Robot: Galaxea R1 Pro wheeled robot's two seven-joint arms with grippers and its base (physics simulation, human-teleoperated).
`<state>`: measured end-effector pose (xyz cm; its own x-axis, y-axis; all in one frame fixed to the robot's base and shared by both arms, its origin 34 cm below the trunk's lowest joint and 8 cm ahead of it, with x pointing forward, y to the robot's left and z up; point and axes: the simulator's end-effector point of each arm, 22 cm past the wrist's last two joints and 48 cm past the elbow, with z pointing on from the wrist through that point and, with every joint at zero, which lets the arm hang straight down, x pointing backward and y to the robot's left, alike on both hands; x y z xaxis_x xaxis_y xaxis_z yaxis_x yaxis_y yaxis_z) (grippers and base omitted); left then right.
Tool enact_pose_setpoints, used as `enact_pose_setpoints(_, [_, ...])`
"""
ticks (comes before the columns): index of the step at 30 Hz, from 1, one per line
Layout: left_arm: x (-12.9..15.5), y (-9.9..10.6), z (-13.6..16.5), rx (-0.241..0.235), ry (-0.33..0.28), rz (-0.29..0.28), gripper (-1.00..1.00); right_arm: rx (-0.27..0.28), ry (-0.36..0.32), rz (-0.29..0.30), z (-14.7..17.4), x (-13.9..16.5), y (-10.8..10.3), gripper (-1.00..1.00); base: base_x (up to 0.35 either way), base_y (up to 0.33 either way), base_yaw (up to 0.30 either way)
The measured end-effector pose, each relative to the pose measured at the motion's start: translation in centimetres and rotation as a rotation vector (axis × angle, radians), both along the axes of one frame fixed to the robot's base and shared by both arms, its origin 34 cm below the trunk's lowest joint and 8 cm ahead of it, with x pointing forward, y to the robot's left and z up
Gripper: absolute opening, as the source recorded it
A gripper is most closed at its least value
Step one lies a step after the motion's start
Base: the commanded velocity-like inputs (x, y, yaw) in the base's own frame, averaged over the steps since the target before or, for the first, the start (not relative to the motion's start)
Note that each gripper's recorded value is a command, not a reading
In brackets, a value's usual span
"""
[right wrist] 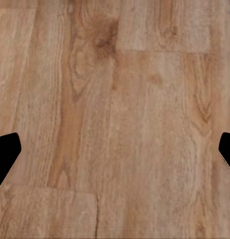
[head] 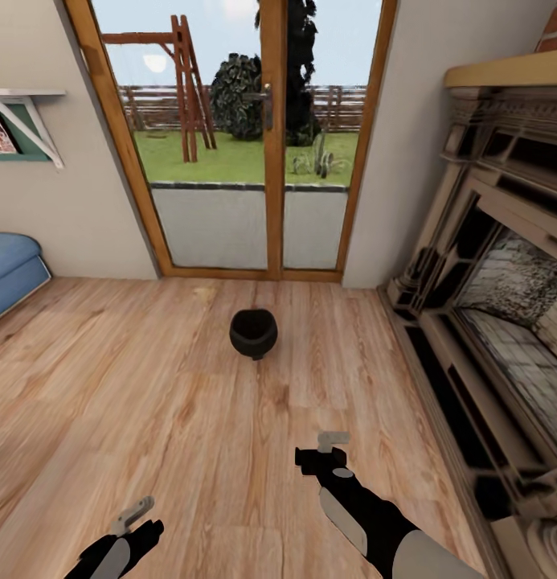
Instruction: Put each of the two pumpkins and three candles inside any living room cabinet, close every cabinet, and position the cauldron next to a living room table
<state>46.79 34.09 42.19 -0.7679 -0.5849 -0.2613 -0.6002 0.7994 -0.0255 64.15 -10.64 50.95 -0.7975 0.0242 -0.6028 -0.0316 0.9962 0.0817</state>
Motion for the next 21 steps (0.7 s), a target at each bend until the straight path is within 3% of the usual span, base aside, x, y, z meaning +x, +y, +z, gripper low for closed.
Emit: enact_pose_setpoints(21, [0.00,0.01,0.00,0.000,0.000,0.000,1.00,0.000,-0.001,0.000,0.01,0.02,-0.01,1.00,0.293,0.019,0.000])
